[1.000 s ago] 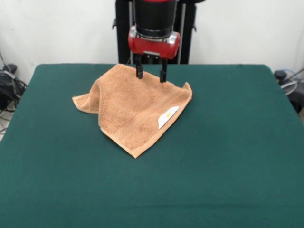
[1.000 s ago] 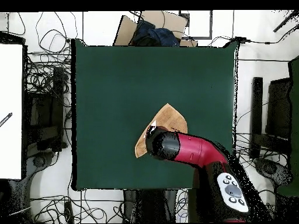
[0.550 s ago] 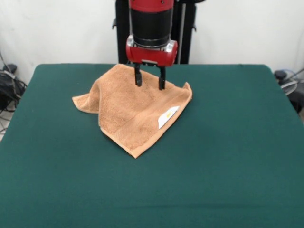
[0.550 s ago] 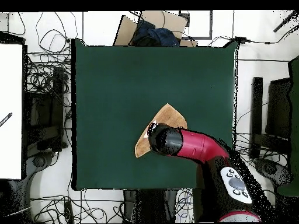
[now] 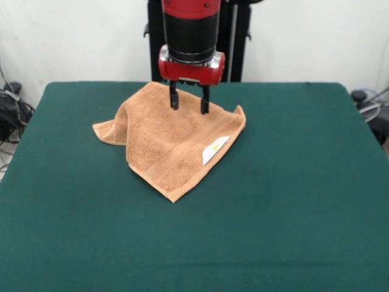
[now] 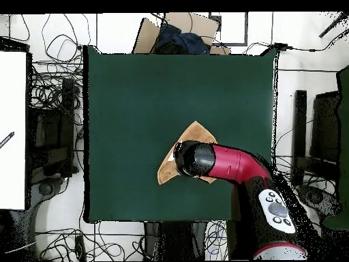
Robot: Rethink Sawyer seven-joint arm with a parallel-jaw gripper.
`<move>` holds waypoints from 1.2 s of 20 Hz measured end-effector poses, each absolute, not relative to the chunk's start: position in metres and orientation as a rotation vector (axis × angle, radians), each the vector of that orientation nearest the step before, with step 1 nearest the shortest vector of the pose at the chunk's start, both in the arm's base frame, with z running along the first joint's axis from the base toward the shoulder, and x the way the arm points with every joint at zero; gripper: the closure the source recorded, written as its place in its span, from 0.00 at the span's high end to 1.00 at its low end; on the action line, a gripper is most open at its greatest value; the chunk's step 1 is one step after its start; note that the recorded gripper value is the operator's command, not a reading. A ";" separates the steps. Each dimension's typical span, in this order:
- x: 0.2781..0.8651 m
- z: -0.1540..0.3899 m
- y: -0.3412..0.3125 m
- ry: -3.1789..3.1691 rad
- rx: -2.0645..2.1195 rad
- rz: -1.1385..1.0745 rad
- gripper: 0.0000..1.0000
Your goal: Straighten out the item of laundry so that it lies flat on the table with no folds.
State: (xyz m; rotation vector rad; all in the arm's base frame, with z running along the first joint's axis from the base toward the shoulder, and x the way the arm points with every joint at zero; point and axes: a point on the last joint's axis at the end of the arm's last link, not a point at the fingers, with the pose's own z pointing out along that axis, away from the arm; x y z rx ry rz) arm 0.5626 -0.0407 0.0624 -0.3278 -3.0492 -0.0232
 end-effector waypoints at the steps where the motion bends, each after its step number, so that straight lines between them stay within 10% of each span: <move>1: 0.563 0.063 -0.041 -3.044 -0.324 -0.022 1.00; 24: 0.589 0.064 -0.040 -3.017 -0.297 -0.041 1.00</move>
